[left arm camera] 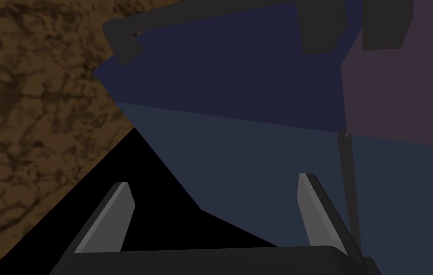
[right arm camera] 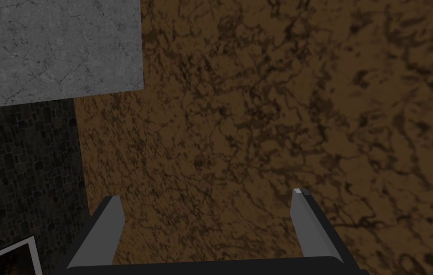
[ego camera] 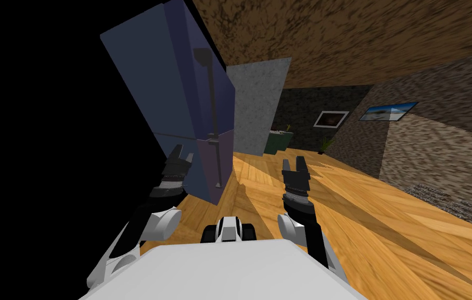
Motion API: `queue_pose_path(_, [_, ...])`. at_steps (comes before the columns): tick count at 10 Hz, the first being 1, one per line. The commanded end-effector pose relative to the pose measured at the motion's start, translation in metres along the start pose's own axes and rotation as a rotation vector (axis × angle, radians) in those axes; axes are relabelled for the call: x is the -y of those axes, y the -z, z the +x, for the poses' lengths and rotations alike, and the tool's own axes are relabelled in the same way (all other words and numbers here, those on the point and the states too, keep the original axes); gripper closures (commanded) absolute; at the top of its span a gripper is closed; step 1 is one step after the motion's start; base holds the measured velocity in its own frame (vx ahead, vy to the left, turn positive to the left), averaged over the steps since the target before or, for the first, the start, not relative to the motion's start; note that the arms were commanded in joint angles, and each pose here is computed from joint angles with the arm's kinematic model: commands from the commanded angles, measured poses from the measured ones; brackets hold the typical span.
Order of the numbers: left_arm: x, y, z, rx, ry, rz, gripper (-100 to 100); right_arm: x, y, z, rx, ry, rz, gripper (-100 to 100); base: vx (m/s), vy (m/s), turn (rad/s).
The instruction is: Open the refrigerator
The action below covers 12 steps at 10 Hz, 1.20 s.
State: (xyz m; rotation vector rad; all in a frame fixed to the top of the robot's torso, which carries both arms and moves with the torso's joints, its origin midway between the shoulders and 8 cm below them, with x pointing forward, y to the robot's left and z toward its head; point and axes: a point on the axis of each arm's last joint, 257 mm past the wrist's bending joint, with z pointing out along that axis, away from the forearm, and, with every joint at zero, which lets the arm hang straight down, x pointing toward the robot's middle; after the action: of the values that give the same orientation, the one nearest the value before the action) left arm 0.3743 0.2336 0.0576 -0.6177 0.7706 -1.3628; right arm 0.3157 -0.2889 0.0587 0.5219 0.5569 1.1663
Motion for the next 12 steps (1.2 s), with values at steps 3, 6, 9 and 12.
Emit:
queue_pose_path(3, [-0.013, -0.007, 0.005, -0.012, 0.023, -0.077, -100, 0.000, 0.000, 0.000, 0.000, 0.000, 0.000, 0, 0.050, -0.003, -0.026])
queue_pose_path(6, [-0.022, -0.010, 0.009, -0.020, 0.037, -0.126, -100, 0.000, 0.000, 0.000, 0.000, 0.000, 0.000, 0, 0.056, 0.001, -0.022])
queue_pose_path(9, [-0.033, -0.012, 0.013, -0.031, 0.050, -0.180, -100, 0.000, 0.000, 0.000, 0.000, 0.000, 0.000, 0, 0.055, 0.001, -0.023])
queue_pose_path(12, [-0.042, -0.013, 0.017, -0.041, 0.057, -0.223, -100, 0.000, 0.000, 0.000, 0.000, 0.000, 0.000, 0, 0.046, -0.005, -0.015])
